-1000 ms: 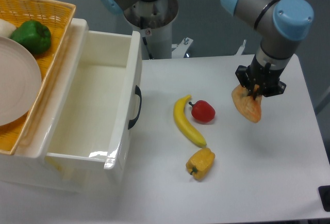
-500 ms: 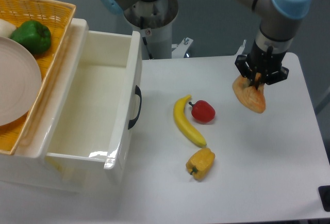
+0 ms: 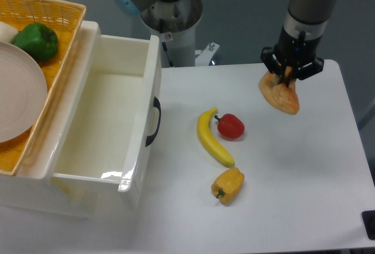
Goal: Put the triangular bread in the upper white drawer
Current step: 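Lift the bread piece up off the table, then carry the bread over the open white drawer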
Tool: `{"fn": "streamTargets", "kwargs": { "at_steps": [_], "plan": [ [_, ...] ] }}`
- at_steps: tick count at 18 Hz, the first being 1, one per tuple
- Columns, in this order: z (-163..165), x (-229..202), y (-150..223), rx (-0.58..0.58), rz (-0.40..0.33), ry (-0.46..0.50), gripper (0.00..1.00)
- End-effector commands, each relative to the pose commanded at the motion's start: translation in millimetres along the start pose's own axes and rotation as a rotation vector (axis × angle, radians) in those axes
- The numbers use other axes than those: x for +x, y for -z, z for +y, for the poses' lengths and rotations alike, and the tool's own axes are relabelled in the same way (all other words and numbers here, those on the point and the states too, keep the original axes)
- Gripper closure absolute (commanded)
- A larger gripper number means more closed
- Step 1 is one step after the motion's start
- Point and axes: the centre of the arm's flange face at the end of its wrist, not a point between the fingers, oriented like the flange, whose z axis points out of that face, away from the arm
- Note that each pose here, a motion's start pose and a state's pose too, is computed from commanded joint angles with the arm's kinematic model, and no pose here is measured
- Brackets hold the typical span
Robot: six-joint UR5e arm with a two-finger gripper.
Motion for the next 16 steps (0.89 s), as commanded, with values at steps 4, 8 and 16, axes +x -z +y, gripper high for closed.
{"fn": "streamTargets", "kwargs": {
  "at_steps": [4,8,16],
  "plan": [
    [1,9,10,0.034,0.020,0.026,1.00],
    [-1,21,17,0.067,0.038,0.069,1.00],
    [-28,69,47,0.177,0.091,0.191,1.00]
  ]
}}
